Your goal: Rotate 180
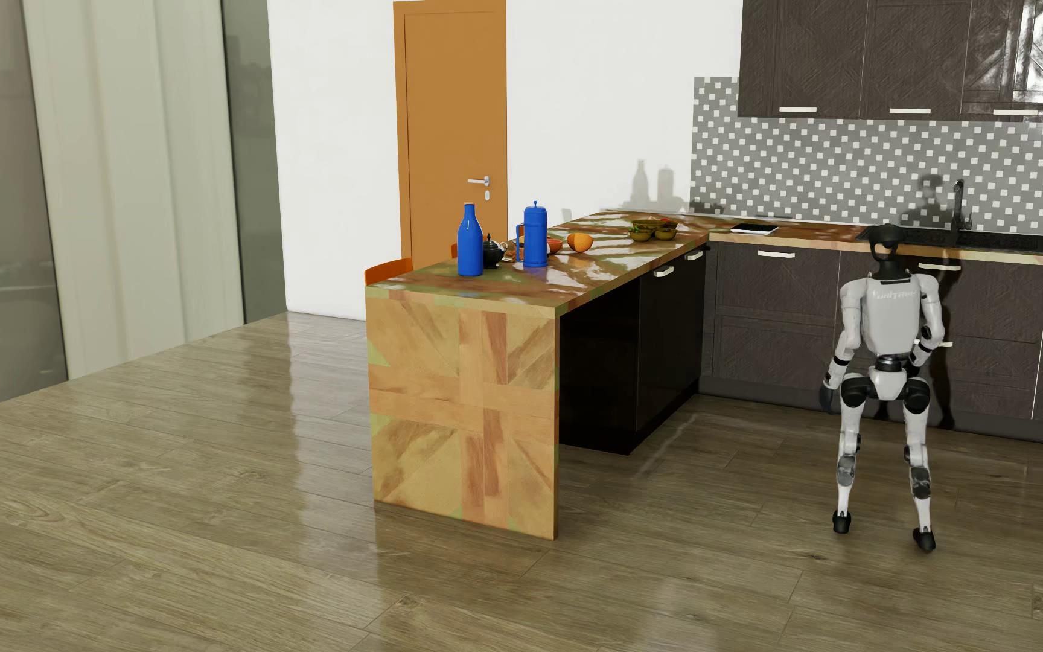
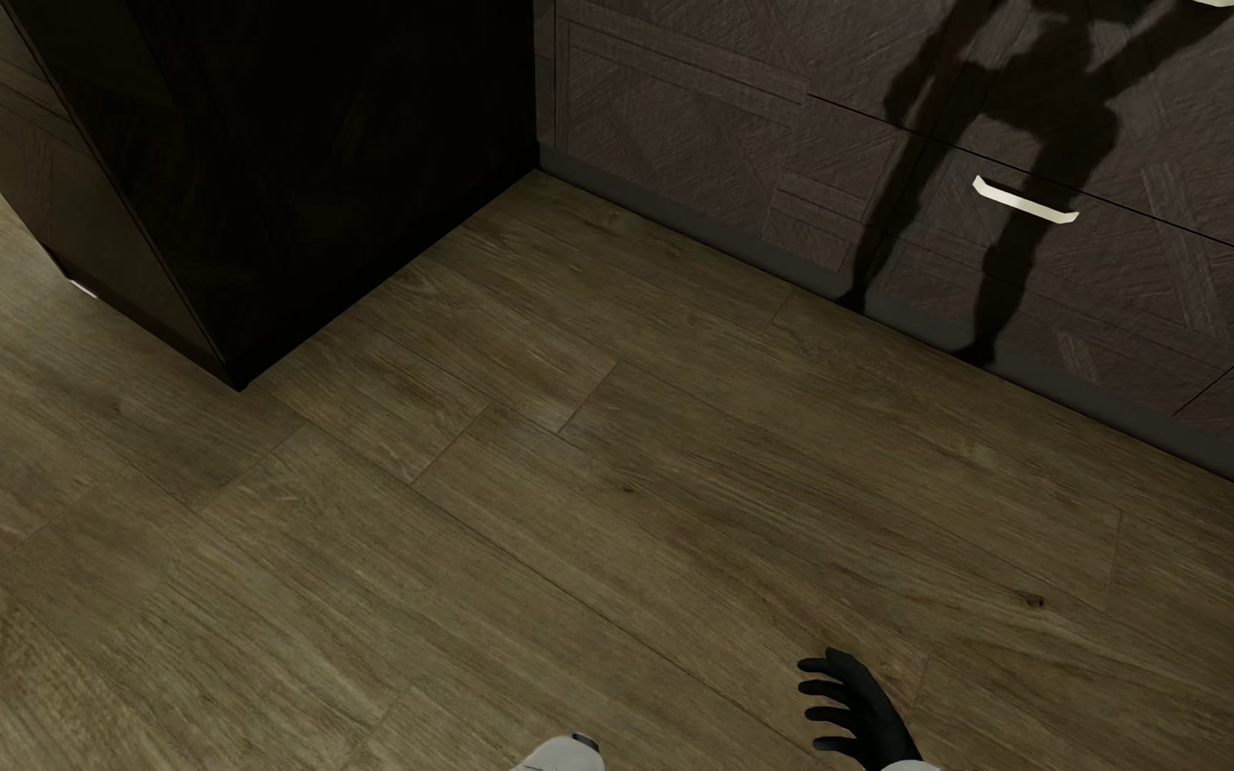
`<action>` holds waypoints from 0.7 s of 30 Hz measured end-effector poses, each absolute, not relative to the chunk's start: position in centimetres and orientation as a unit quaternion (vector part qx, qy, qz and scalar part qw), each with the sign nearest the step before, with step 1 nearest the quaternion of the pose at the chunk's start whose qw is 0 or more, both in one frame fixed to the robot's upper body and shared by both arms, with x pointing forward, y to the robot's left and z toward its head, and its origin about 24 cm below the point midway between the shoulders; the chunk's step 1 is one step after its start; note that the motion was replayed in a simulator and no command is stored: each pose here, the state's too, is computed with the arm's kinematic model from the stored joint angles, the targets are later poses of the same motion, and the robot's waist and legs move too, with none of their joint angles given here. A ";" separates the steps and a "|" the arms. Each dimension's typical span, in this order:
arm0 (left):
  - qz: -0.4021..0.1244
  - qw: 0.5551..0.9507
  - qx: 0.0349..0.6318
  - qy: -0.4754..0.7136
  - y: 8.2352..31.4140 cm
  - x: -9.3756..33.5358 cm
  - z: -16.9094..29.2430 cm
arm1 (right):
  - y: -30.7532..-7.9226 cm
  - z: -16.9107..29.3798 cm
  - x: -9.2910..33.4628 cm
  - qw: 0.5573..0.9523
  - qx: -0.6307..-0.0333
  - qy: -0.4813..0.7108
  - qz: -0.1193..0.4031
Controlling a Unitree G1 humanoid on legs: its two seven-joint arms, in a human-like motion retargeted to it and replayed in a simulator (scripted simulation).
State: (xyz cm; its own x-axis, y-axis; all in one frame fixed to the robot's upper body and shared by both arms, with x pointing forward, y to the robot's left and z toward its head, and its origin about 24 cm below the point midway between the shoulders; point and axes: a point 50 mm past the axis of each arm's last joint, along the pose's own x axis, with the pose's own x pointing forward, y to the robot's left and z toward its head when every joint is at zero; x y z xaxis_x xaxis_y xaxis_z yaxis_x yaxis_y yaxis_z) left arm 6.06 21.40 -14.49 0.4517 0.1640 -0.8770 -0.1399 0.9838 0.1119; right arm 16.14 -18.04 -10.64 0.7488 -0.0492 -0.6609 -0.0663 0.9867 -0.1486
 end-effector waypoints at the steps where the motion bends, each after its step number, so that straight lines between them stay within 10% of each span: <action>1: 0.107 0.846 -0.003 0.522 21.3 5.5 -14.6 | -18.7 -10.6 16.1 0.928 -0.096 0.360 0.007; 5: 0.063 0.823 0.041 0.563 21.4 6.4 -15.0 | -18.7 -11.1 15.9 0.916 -0.110 0.384 0.020; 11: 0.039 0.897 0.025 0.440 18.9 11.1 -13.2 | -21.3 -12.6 12.2 0.888 -0.121 0.444 0.002; 21: 0.069 0.849 0.014 0.523 20.1 7.9 -14.5 | -18.4 -10.6 16.1 0.930 -0.069 0.361 0.020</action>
